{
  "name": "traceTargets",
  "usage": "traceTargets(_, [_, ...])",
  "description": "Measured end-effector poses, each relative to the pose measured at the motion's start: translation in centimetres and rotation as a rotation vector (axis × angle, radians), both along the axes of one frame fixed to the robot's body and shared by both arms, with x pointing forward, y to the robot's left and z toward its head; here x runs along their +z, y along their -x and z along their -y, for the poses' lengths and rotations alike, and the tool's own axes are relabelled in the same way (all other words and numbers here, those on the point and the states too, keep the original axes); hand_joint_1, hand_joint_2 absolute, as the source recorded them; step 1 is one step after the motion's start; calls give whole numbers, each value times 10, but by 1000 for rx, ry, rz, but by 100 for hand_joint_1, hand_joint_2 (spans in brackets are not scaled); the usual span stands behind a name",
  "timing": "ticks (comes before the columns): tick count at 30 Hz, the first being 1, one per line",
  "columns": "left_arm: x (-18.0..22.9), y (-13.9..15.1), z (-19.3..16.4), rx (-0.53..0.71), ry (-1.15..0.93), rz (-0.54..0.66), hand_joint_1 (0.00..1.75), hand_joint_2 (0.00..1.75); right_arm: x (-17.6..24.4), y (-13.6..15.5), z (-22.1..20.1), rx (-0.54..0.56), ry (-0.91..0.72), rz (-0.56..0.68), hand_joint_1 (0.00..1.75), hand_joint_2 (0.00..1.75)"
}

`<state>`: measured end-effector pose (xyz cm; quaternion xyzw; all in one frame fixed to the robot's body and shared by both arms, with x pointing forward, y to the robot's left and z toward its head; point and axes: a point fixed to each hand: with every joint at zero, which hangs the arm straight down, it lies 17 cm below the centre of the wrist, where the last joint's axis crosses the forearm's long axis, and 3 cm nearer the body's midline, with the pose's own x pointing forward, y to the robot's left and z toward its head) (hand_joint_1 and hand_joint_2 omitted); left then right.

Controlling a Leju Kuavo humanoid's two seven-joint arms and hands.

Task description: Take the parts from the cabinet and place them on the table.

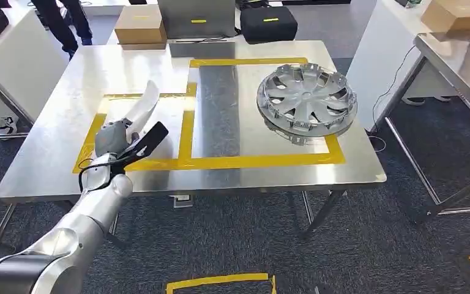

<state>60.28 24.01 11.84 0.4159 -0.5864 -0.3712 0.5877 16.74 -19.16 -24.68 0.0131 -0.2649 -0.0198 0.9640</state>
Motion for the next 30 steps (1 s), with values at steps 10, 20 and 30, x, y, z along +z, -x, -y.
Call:
traceTargets(10, [-12,4,-2,-2,-10,-30,175,175,0,1,0,1,-1,-1,0,175])
traceTargets(20, [-20,7,-14,14,-15,-42,175,175,0,4,-4,8,-10,-4,0,175])
traceTargets(30, [-24,8,-16,-3,-10,-57,0,175,1,3,-7,17,-17,1,0,0])
